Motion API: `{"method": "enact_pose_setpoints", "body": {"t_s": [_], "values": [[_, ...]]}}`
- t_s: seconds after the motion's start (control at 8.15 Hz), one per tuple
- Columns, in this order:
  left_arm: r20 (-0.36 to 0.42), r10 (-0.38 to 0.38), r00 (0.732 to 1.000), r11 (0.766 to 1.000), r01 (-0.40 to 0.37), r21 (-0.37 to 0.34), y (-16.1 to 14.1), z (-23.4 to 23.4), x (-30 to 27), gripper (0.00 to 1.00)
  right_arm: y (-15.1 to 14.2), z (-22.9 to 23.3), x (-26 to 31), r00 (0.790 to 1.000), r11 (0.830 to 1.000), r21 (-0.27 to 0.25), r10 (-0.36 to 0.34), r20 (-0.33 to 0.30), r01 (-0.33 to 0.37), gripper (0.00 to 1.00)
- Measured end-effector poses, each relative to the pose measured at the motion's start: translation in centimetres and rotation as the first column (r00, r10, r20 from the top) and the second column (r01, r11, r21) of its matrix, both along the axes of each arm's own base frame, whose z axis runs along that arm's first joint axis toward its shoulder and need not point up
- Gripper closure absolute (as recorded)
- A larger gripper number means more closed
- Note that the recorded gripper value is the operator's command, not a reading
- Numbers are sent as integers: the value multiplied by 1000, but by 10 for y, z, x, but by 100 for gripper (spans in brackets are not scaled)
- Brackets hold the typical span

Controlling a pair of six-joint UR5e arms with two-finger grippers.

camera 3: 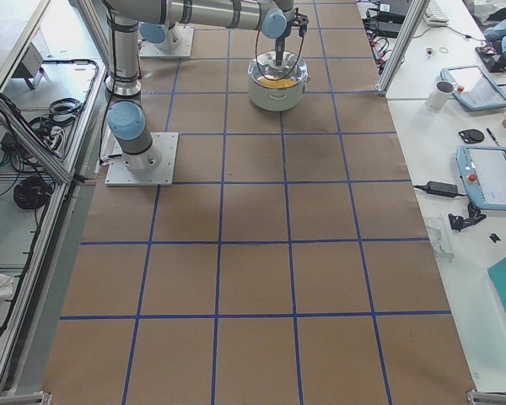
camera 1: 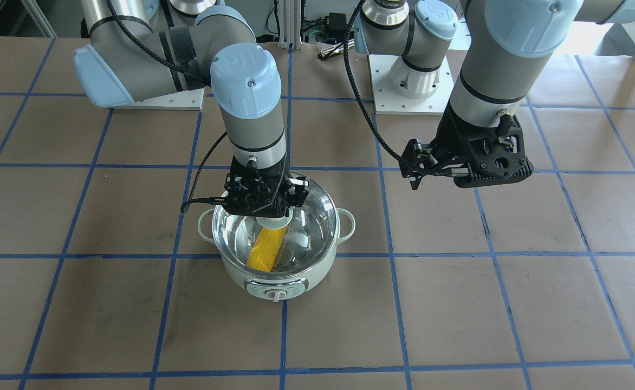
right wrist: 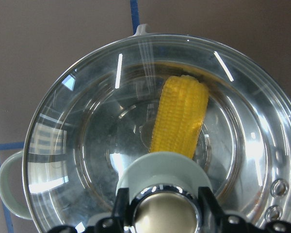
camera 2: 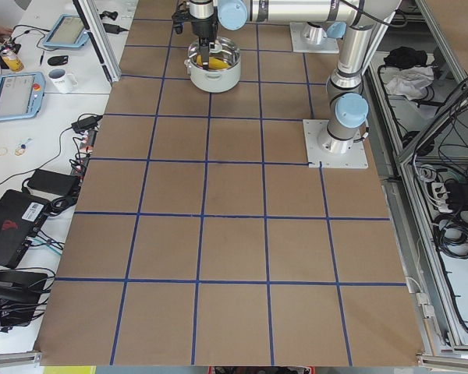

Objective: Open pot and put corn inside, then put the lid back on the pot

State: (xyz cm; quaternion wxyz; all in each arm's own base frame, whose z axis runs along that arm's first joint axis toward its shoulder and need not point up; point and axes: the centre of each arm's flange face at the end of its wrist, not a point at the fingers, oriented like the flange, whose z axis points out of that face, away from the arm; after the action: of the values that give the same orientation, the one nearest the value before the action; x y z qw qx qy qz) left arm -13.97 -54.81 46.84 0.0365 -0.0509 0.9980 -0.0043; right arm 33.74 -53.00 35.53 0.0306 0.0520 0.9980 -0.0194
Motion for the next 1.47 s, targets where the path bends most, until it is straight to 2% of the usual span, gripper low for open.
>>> {"method": "enact_pose_setpoints", "body": {"t_s": [0.61,0.98,1.47], "values": [[1,1,1000,1000,-1,-7,-1,1,1,0,1,2,0,1000,1000,2,1,4,-1,55],[-8,0,1000,1000,-1,-12,-1,2,0,0,0,3,4,999,1000,11,-10,37,10,55],[-18,-4,1000,1000,4,-21,1,6,-4,0,-1,2,3,1000,1000,8,-1,31,1,56]]}}
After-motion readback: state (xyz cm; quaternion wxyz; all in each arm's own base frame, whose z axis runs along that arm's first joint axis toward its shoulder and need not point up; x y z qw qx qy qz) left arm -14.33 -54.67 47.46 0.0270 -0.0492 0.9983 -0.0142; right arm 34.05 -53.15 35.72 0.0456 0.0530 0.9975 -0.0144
